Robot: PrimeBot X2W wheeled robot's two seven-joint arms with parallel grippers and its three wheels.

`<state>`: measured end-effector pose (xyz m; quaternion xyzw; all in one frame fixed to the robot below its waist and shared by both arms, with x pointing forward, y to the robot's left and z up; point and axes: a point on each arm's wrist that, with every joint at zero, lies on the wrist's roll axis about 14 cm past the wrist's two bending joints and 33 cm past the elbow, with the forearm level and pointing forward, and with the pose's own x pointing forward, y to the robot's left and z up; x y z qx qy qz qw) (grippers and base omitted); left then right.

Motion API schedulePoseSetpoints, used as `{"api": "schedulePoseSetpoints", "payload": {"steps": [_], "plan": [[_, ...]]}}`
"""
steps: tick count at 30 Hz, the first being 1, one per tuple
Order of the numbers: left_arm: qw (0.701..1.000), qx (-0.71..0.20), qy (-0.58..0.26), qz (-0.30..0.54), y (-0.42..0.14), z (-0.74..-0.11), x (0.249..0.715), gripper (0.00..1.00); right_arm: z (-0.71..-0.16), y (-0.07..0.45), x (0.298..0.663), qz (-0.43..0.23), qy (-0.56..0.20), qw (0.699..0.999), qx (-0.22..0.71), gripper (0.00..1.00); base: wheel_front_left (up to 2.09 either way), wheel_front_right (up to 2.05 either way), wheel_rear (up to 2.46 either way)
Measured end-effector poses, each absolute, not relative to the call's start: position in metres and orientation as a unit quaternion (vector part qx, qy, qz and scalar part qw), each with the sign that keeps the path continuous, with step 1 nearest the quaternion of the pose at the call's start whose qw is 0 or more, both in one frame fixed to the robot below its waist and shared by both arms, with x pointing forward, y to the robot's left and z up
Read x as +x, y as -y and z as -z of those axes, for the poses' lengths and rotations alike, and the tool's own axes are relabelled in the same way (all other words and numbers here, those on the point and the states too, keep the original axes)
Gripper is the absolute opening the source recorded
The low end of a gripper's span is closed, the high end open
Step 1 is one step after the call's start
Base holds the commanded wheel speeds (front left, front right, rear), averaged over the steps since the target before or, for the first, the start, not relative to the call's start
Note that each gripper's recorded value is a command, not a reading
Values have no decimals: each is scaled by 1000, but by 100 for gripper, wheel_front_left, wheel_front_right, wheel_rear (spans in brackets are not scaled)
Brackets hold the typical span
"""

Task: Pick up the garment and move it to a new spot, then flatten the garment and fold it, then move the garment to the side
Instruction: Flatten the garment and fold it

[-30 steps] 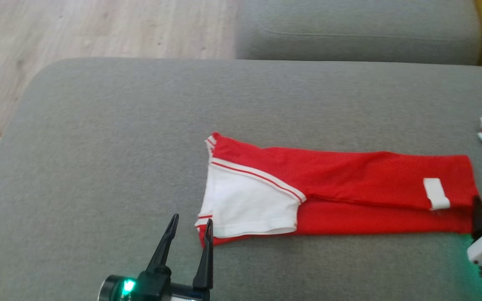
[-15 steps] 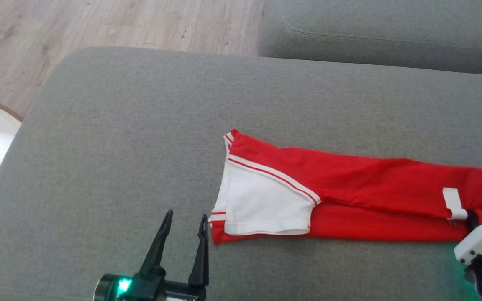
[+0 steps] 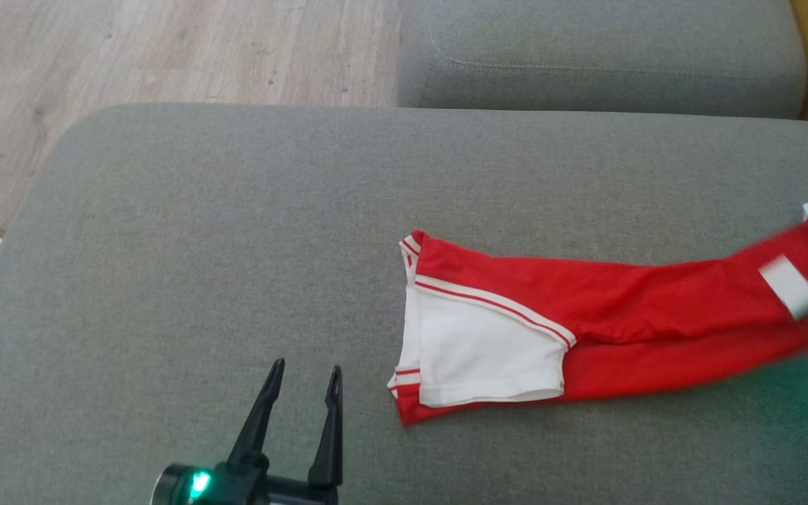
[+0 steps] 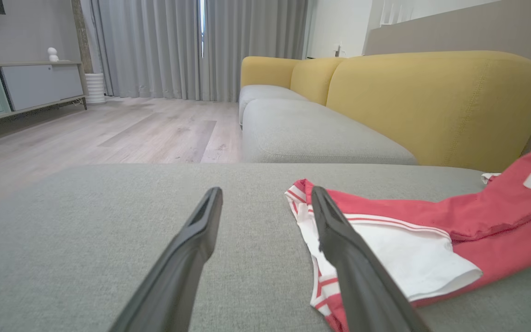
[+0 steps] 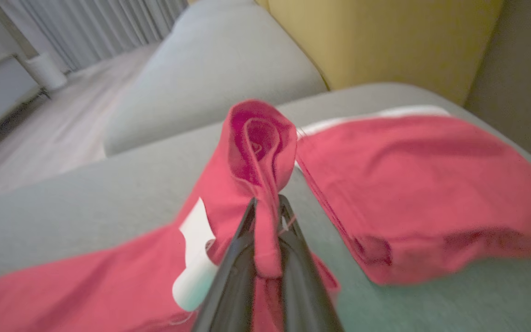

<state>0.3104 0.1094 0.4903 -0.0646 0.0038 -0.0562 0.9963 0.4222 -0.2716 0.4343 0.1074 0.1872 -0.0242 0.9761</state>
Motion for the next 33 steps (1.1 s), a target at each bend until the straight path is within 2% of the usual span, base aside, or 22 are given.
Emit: {"api": "schedulePoseSetpoints", "payload": {"steps": [3,6,13,22,23,24,25,29,33], "plan": [[996,-67,-14,54,-112,-483,306,100,-476,233,439,-33,-126,983,126,0,0,0,0],[996,-69,-15,55,-112,-483,305,100,-500,179,440,-104,-102,977,154,0,0,0,0],[996,-73,-12,45,-116,-484,304,100,-514,52,417,-255,-131,934,214,0,0,0,0],[997,-70,-15,4,-138,-480,297,100,-493,-49,380,-366,-196,883,217,0,0,0,0],[997,-71,-14,-2,-141,-480,296,100,-489,-54,378,-371,-204,880,215,13,0,0,0],[997,-71,-14,-6,-144,-480,295,100,-485,-59,374,-376,-212,877,213,49,0,0,0],[997,-72,-13,-9,-145,-480,294,100,-482,-62,372,-379,-216,875,210,100,0,0,0],[997,-74,-10,-16,-148,-482,294,100,-485,-64,374,-379,-204,877,214,100,0,0,0],[997,-73,-4,-17,-149,-485,297,100,-508,-56,384,-369,-158,888,227,100,0,0,0]]}}
